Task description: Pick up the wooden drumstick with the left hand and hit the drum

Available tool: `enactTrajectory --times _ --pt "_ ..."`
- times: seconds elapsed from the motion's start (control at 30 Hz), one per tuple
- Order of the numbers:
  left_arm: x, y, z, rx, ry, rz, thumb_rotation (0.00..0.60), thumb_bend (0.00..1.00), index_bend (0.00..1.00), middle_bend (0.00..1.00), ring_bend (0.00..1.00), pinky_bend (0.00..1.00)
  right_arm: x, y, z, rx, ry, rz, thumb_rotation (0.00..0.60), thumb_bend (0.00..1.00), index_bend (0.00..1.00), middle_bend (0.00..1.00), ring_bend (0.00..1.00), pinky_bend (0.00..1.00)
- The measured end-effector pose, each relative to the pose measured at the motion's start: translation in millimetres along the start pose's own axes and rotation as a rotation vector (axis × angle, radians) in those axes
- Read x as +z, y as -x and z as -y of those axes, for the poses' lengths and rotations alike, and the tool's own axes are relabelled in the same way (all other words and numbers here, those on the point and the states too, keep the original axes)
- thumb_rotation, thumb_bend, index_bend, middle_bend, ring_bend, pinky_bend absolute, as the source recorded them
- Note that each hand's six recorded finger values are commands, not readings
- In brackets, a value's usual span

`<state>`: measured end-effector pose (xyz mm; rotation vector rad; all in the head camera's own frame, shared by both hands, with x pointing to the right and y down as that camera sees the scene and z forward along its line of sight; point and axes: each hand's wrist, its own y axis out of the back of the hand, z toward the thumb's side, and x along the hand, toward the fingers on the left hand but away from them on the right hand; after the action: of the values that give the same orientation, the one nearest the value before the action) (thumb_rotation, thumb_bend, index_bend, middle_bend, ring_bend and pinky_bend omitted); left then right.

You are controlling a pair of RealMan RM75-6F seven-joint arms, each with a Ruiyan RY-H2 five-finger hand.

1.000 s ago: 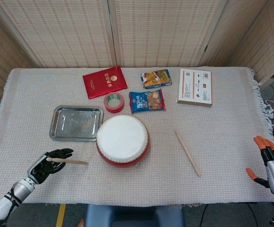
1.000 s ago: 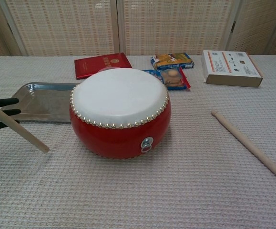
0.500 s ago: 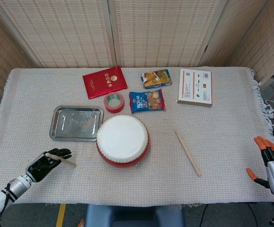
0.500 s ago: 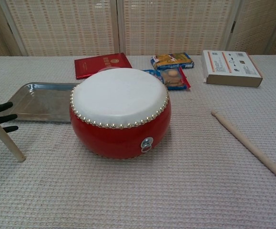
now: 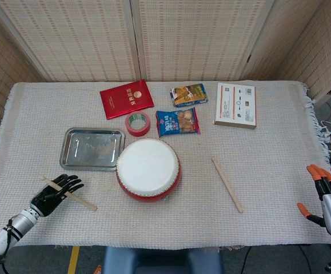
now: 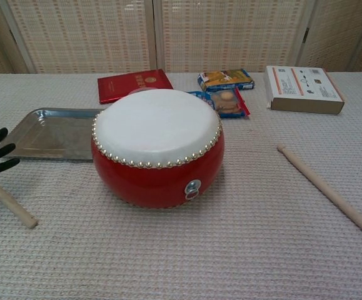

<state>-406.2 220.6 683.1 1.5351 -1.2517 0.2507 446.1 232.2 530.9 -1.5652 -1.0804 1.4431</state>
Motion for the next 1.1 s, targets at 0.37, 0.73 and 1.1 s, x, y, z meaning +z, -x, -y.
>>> enactTrajectory --times 0.37,0.73,1.1 --pt "-12.9 -5.1 12.4 -0.030 -0.140 0.000 0.600 0.34 0.48 0.41 0.33 0.28 -0.4 0.0 -2.4 -0.007 -0.005 0.001 0.600 0.23 0.00 0.07 0.00 0.00" --pt "-32.7 -11.2 35.3 -0.082 -0.233 -0.026 0.600 0.24 0.50 0.42 0.35 0.29 -1.7 -2.1 -4.9 -0.013 -0.006 0.003 0.600 0.23 0.00 0.07 0.00 0.00" --pt "-43.9 -14.2 43.1 -0.099 -0.311 -0.042 0.600 0.19 0.57 0.49 0.41 0.34 -0.8 -2.6 -6.3 -0.019 -0.006 0.000 0.600 0.23 0.00 0.07 0.00 0.00"
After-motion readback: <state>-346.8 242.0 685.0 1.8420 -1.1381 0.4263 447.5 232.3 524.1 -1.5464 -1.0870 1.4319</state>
